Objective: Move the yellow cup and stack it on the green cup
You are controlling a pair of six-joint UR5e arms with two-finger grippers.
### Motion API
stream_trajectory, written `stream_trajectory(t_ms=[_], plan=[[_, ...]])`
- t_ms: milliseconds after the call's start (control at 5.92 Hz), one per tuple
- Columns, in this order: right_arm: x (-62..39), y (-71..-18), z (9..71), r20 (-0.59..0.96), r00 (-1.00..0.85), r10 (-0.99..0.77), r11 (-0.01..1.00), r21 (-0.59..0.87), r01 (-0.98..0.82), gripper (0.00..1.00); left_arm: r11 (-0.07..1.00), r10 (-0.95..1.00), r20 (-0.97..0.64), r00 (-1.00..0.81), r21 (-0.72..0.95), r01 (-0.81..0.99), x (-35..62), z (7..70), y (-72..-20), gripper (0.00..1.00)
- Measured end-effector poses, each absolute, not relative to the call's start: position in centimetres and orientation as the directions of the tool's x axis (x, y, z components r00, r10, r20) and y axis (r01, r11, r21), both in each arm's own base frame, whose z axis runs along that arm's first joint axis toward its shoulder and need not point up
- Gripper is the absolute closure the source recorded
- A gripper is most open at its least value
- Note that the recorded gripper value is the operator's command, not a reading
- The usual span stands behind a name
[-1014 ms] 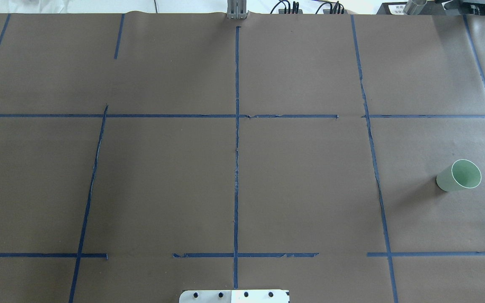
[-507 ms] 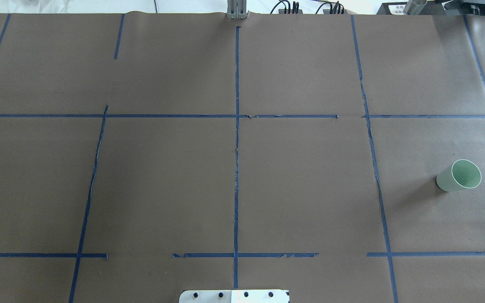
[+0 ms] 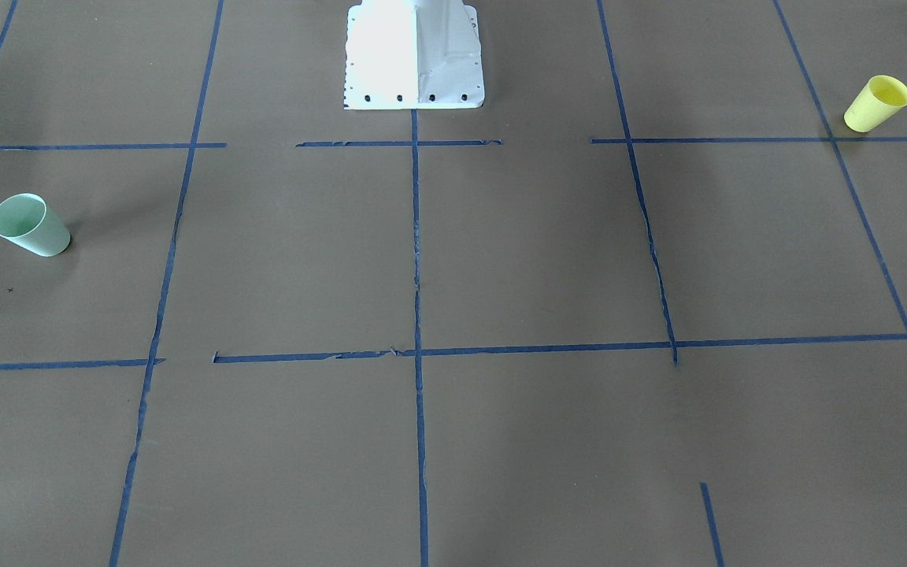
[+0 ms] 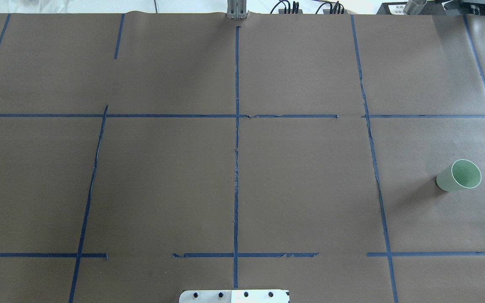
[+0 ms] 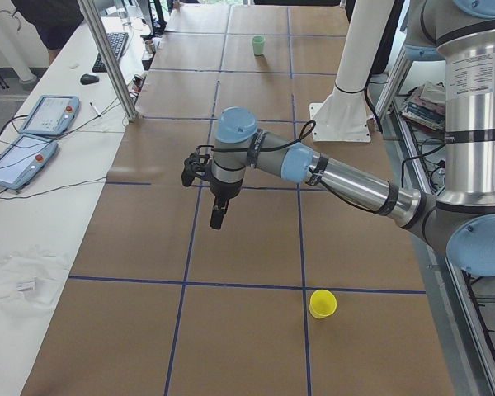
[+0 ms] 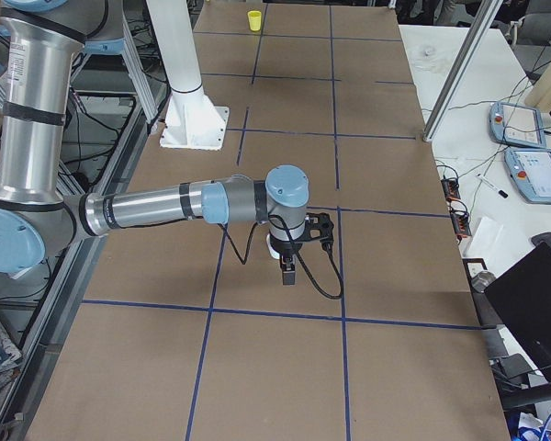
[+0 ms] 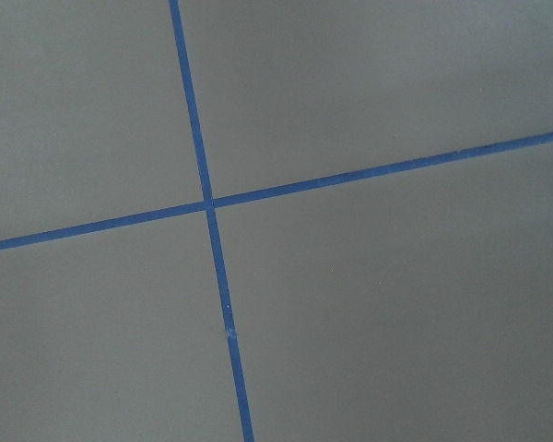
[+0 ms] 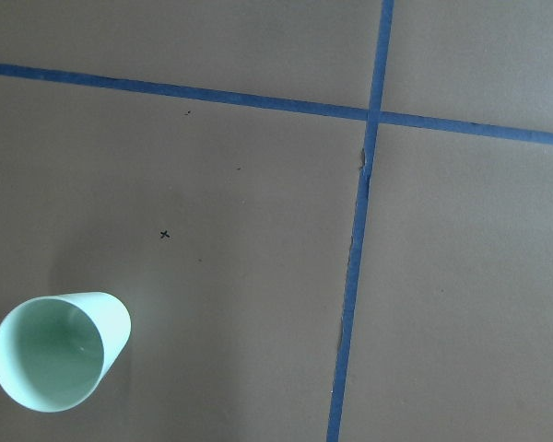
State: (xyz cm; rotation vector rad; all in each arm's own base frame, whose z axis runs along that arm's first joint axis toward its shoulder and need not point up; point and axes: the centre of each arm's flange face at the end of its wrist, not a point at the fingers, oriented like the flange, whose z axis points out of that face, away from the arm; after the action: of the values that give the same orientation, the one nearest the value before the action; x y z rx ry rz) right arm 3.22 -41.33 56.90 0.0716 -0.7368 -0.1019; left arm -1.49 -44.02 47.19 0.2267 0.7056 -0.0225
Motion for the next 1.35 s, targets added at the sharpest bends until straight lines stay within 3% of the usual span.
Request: stream_trajectory(t_ms=[338, 676, 1352], plan=[[3.2, -41.3, 56.9, 0.667, 0.736, -0.119, 0.992, 0.102, 0.068, 0.00, 0.948, -0.200, -0.602, 0.773, 0.080, 0.308, 6.4, 43.3, -41.8, 0.00], [3.2, -41.3, 56.9, 0.667, 0.736, -0.119, 0.992, 0.102, 0.068, 0.00, 0.848, -0.451, -0.493, 0.744, 0.021, 0.529, 12.8, 42.7, -35.7, 0.00], [3.2, -41.2, 56.9, 0.666, 0.735, -0.122, 0.992, 0.104, 0.071, 0.00, 0.422, -0.883, -0.164, 0.440, 0.138, 0.896, 21.0, 45.9, -24.2, 0.00]])
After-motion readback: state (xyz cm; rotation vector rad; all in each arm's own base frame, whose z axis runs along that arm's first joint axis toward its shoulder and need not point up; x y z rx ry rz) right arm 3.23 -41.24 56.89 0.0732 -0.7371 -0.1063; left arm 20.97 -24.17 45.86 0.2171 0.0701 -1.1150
